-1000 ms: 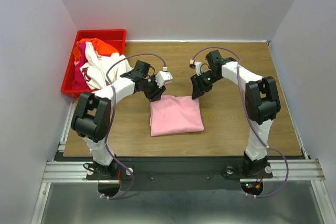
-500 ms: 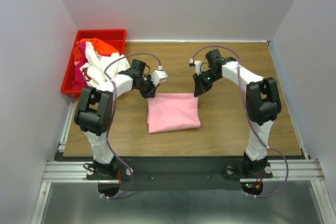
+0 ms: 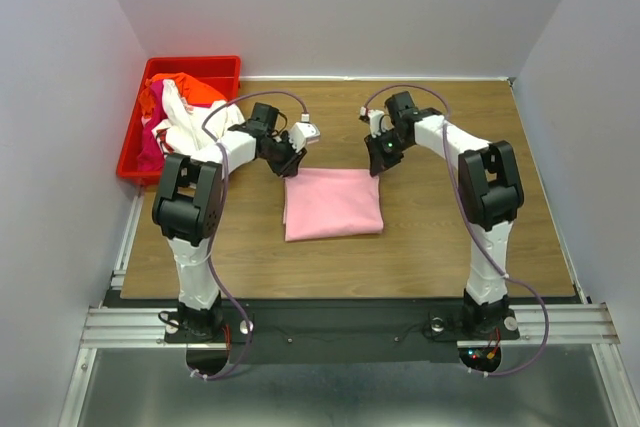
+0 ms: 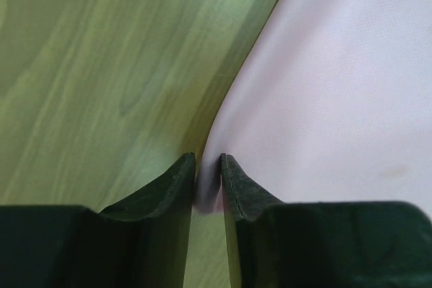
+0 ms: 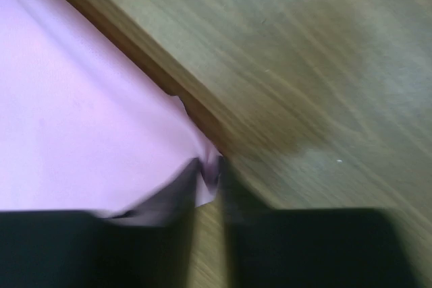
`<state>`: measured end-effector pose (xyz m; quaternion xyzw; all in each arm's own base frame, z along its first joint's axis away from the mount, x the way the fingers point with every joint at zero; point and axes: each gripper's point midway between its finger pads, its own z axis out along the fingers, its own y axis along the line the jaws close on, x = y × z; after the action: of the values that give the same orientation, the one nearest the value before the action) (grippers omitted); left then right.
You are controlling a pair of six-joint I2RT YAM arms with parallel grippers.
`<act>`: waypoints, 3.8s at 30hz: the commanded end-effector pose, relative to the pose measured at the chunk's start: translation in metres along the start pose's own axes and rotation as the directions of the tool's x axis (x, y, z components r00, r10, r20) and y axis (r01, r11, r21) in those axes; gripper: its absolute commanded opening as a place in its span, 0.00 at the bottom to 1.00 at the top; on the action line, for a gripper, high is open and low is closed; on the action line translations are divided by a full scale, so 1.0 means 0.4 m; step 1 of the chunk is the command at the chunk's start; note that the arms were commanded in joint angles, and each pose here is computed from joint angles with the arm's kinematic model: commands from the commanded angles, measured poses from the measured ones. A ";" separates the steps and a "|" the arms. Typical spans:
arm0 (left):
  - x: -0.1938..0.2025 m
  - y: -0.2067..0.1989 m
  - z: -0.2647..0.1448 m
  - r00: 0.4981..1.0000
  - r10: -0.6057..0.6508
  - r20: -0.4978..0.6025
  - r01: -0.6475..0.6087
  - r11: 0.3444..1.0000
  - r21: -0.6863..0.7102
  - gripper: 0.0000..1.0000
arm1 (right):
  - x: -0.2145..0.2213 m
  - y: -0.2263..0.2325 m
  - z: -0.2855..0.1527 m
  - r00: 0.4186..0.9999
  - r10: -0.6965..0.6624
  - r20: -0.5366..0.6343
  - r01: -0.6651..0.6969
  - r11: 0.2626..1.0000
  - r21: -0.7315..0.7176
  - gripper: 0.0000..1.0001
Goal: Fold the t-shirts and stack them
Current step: Fold the tshirt, then neatly place the folded tshirt to the corner
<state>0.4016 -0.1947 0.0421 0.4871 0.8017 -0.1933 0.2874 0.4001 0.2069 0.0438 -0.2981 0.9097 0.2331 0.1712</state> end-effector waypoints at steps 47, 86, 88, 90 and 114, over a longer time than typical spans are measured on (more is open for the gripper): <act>0.018 -0.321 -0.115 0.815 -0.578 0.053 0.460 0.699 0.547 0.39 | 0.095 0.479 -0.079 0.998 0.063 -0.005 -0.054 0.812 -0.581 0.41; -0.176 0.115 -0.111 0.702 -0.636 0.321 0.533 0.768 0.354 0.36 | -0.148 0.167 -0.040 0.977 0.106 0.187 -0.048 0.955 -0.292 0.39; -0.172 0.133 -0.097 0.697 -0.640 0.324 0.548 0.767 0.334 0.35 | -0.176 0.108 -0.012 0.970 0.125 0.207 -0.075 0.969 -0.235 0.39; -0.140 0.152 -0.069 0.687 -0.658 0.310 0.590 0.753 0.291 0.34 | -0.184 0.057 0.002 0.962 0.178 0.208 -0.138 0.972 -0.192 0.39; -0.292 0.150 -0.310 0.771 -0.375 0.515 0.446 0.895 -0.015 0.54 | -0.314 -0.145 -0.165 0.921 0.022 0.389 -0.135 0.954 0.267 0.61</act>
<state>0.4612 -0.1781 0.0980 0.1467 0.8593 -0.3568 0.3358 0.4938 0.2073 0.0451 -0.1769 0.9245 0.2029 0.2700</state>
